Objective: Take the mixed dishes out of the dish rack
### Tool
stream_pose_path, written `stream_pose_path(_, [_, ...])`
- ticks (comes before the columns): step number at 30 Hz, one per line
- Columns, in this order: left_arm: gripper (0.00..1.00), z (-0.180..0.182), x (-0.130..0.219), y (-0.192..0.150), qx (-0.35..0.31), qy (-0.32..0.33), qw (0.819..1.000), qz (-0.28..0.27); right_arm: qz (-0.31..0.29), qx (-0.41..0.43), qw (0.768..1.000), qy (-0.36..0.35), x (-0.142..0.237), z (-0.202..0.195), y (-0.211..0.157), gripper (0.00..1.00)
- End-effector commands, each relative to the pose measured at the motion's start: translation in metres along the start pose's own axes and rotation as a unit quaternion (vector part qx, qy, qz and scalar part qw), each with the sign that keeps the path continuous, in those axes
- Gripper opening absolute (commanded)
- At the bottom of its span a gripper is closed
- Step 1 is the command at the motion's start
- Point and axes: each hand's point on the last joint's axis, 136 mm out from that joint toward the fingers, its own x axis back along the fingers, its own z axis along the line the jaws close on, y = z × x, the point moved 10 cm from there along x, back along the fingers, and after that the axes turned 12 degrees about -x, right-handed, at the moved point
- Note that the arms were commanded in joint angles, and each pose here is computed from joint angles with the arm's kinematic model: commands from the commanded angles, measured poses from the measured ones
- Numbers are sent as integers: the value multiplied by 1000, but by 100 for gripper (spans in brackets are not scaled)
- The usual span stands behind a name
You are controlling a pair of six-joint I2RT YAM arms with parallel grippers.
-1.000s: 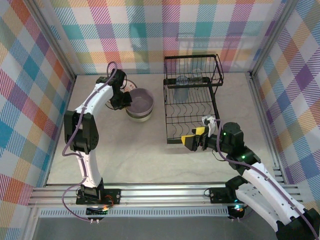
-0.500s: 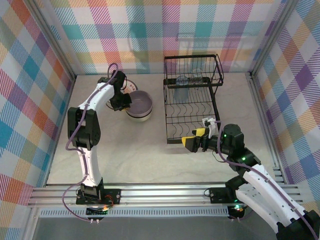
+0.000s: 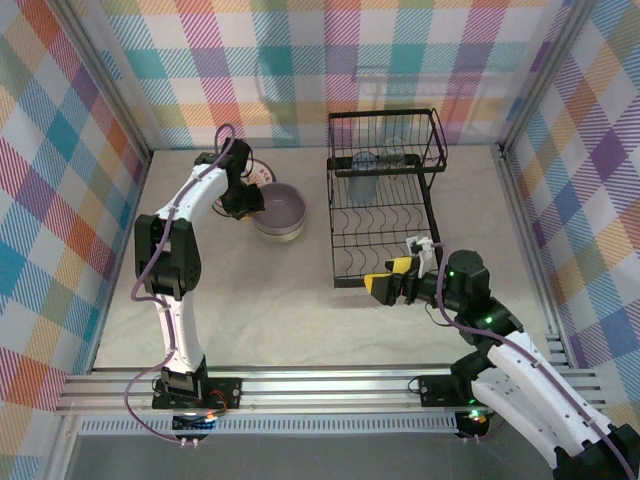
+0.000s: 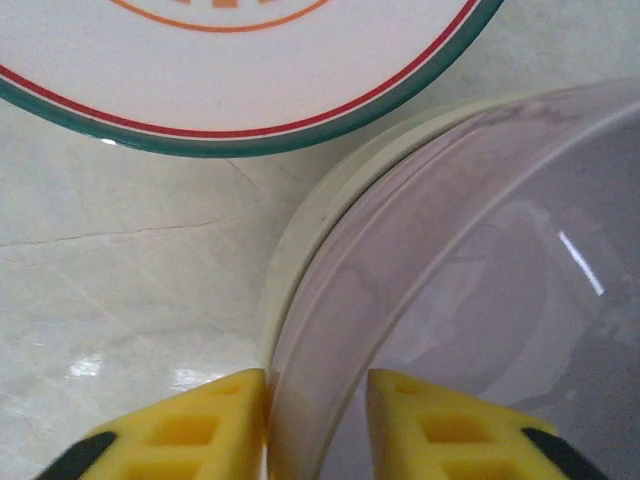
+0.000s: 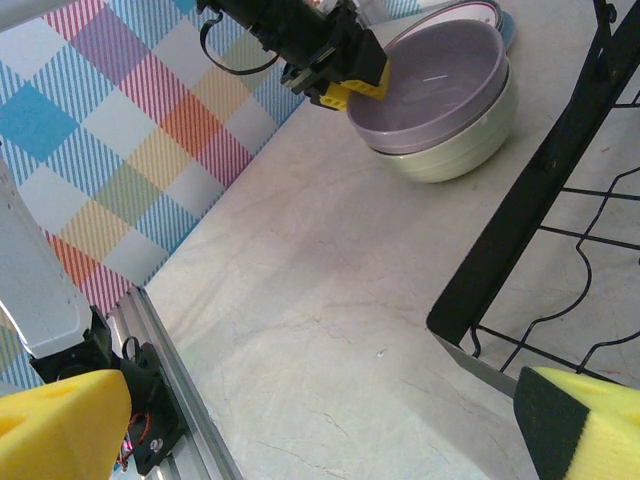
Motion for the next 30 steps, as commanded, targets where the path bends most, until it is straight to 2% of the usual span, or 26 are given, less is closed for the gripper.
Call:
stream_pose_path(1, [38,1,17,8,5,-21,999,-29,-8,3,1000,4,1,3,1,99])
stream_pose_path(9, [63,-1,33,11,3,-21,999,-47,-12,-1,1000,-1,4,3,1,99])
stream_pose_path(14, [82,-2,47,11,1,-18,998,-66,-15,-3,1000,-4,7,4,0,99])
stream_pose_path(19, [95,-3,58,9,0,-24,997,-79,-17,-4,1000,-4,10,6,-1,99])
stream_pose_path(22, [100,-4,65,8,0,-31,996,-88,-18,-6,1000,-5,11,6,-2,99])
stream_pose_path(30, [100,-4,85,3,-2,-35,994,-106,-25,-8,1000,-11,16,7,-2,99])
